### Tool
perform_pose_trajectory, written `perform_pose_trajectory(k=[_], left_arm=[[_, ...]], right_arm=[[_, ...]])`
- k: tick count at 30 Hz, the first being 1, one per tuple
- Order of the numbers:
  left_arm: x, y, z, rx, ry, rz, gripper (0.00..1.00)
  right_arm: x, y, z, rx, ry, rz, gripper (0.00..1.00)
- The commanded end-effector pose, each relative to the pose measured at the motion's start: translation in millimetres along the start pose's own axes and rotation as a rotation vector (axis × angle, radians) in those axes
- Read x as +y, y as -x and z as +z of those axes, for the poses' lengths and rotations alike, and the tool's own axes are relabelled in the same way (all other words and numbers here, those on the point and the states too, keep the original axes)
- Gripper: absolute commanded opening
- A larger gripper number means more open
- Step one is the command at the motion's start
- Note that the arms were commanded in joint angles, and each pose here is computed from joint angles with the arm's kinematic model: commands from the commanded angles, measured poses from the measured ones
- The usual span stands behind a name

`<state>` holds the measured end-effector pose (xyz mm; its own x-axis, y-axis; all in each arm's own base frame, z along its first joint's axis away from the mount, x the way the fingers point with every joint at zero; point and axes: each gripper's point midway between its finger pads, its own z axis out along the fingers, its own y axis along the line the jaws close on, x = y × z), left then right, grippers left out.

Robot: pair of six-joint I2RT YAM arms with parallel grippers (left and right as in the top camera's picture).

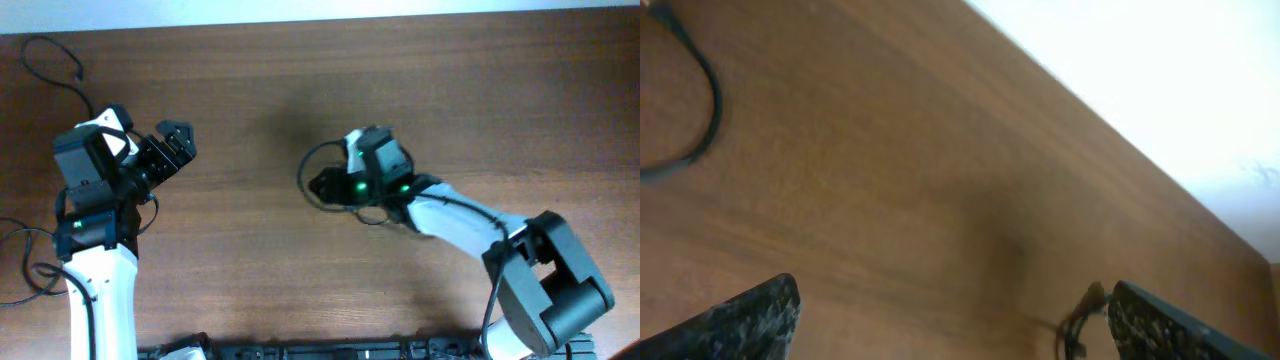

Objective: Untangle cables

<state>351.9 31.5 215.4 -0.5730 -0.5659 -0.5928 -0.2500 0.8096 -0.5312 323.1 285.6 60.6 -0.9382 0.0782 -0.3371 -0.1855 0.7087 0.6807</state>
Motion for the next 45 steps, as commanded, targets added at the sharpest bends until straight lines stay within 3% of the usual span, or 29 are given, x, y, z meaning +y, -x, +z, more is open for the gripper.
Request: perform_pose_trajectory(k=[1, 4, 7, 11, 17, 21, 24, 29, 36, 38, 40, 42, 43, 44, 45], left_arm=[[1.5, -6.2, -3.6, 0.024, 0.018, 0.011, 0.99], [2.8, -9.9, -3.6, 0.04, 0.022, 0.005, 0.99], [-12.4, -17.7, -3.0, 0.078, -0.052, 0.011, 0.99], [-44.1, -40.2, 1.6, 0.146, -0.13, 0.057, 0.99], [-100.2, -104.1, 16.7, 0.316, -0.22, 0.179, 0.99], [-127.5, -157.8, 65.5, 0.364, -0.193, 0.424, 0.99], [-137.3, -191.8, 114.0, 0.33, -0.132, 0.528, 0.99], [-184.9, -231.6, 155.6, 0.245, -0.308, 0.697, 0.99], [-159.2, -260.6, 192.6, 0.277, -0.242, 0.714, 0.96], [-151.5, -265.4, 198.7, 0.286, -0.22, 0.718, 0.86], [-144.5, -271.8, 203.7, 0.303, -0.206, 0.721, 0.84], [-137.9, -284.2, 203.5, 0.359, -0.212, 0.722, 0.75], [-137.8, -292.3, 199.7, 0.401, -0.236, 0.718, 0.78], [-136.3, -296.1, 197.9, 0.423, -0.241, 0.717, 0.87], [-134.2, -297.4, 197.5, 0.432, -0.234, 0.717, 0.88]], right_arm=[[10.2, 25.4, -15.5, -0.054, 0.011, -0.037, 0.67], [20.3, 57.7, -42.5, -0.087, -0.029, -0.035, 0.98], [-14.1, 81.3, -73.5, -0.119, -0.33, -0.068, 0.99], [-5.5, 114.9, -116.7, -0.141, -0.38, -0.052, 0.99], [-60.6, 120.8, -156.8, -0.137, -0.479, 0.105, 0.99], [-80.0, 113.8, -169.7, -0.114, -0.524, 0.162, 0.99], [-85.6, 110.3, -172.5, -0.101, -0.537, 0.181, 0.99], [-89.7, 100.6, -171.3, -0.063, -0.552, 0.199, 0.99], [-111.2, 93.8, -185.8, -0.061, -0.685, 0.213, 0.99], [-113.4, 93.6, -187.6, -0.061, -0.688, 0.221, 0.99], [-113.4, 93.6, -187.6, -0.061, -0.688, 0.221, 0.99], [-113.4, 93.6, -187.7, -0.061, -0.688, 0.22, 0.99], [-113.4, 93.6, -187.6, -0.061, -0.688, 0.221, 0.99], [-113.3, 93.7, -187.6, -0.062, -0.688, 0.22, 0.98], [-113.3, 93.7, -187.6, -0.062, -0.688, 0.22, 0.99]])
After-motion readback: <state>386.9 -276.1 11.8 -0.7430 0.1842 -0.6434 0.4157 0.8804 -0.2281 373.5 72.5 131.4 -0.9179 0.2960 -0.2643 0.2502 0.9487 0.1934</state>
